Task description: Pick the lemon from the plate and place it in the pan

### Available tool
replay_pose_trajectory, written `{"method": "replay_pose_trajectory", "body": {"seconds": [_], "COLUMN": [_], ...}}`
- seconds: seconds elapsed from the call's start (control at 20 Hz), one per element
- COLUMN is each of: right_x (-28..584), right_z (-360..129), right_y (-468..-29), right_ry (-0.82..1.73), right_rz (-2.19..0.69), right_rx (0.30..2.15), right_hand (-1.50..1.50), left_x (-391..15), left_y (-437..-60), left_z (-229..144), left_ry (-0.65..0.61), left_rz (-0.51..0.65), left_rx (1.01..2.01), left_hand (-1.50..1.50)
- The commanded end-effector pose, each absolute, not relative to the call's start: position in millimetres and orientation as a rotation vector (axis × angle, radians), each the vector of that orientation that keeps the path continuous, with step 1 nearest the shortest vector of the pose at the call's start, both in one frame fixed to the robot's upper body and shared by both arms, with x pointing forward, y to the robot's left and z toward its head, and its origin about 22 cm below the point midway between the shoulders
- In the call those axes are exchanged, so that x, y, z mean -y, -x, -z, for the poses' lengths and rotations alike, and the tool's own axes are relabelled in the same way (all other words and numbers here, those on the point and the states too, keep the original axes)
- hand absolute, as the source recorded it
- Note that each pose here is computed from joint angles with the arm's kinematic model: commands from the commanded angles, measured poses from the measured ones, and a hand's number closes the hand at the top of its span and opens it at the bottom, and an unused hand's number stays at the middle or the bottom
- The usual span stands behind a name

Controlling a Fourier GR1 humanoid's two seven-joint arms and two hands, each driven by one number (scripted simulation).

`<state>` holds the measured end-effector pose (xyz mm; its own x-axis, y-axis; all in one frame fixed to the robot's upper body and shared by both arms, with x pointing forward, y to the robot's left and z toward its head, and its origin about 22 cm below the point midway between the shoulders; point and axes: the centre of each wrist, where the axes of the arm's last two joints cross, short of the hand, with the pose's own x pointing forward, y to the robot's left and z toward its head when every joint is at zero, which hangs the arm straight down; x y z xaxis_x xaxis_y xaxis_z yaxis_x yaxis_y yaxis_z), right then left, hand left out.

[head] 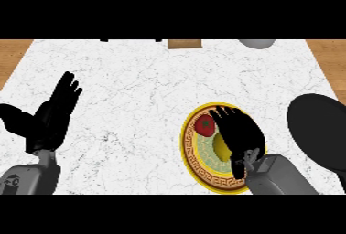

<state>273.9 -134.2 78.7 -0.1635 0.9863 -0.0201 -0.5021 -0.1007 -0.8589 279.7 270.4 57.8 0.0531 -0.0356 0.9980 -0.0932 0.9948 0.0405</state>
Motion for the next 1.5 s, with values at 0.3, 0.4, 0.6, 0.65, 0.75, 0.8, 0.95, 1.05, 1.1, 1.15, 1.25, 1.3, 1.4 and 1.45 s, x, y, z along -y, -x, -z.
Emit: {"method": "replay_pose_trajectory", "body": {"seconds": [0.3,0.4,0.6,0.65,0.75,0.8,0.95,1.05,1.1,1.15,1.25,1.3,1.4,1.45], "right_x": [157.9,138.8,139.9,138.0,140.6,137.7,124.4,105.6,133.3,123.0,116.1,122.8,135.0,137.4], "right_z": [-42.5,-30.7,-24.2,-28.8,-11.3,-24.5,-4.0,-11.5,1.7,10.3,9.6,16.2,22.1,19.8], "right_y": [-279.9,-277.0,-303.3,-284.3,-306.4,-299.4,-301.8,-304.3,-298.8,-288.8,-289.4,-306.3,-304.4,-313.7], "right_ry": [0.735,0.744,0.717,0.714,0.695,0.705,0.663,0.644,0.625,0.665,0.636,0.635,0.631,0.634], "right_rz": [-1.591,-1.586,-1.559,-1.551,-1.546,-1.562,-1.603,-1.637,-1.648,-1.653,-1.629,-1.630,-1.608,-1.597], "right_rx": [0.858,0.877,0.891,0.884,0.892,0.862,0.833,0.921,0.945,0.947,0.989,0.967,1.000,1.000], "right_hand": [-1.50,-1.50,-1.50,-1.50,-1.50,-1.50,-1.50,1.50,1.50,1.50,1.50,1.50,1.50,1.50], "left_x": [-260.6,-255.1,-276.9,-273.1,-257.2,-276.6,-273.2,-274.0,-258.1,-281.1,-272.0,-270.1,-282.7,-273.5], "left_y": [-279.7,-288.7,-284.5,-257.2,-277.4,-265.8,-274.6,-284.9,-280.1,-272.2,-284.4,-283.3,-292.1,-283.2], "left_z": [-70.5,-52.6,-43.4,-62.6,-63.0,-57.3,-49.8,-80.3,-46.6,-44.7,-58.8,-50.8,-50.1,-69.6], "left_ry": [-0.095,-0.115,-0.094,-0.108,-0.084,-0.105,-0.096,-0.101,-0.086,-0.102,-0.098,-0.090,-0.095,-0.087], "left_rz": [-0.038,-0.041,-0.037,-0.025,-0.058,-0.025,-0.052,-0.052,-0.023,-0.057,-0.020,-0.050,-0.046,-0.037], "left_rx": [1.511,1.515,1.517,1.521,1.519,1.524,1.510,1.526,1.513,1.515,1.510,1.500,1.526,1.521], "left_hand": [0.00,0.00,0.00,0.00,0.00,0.00,0.00,0.00,0.00,0.00,0.00,0.00,0.00,0.00]}}
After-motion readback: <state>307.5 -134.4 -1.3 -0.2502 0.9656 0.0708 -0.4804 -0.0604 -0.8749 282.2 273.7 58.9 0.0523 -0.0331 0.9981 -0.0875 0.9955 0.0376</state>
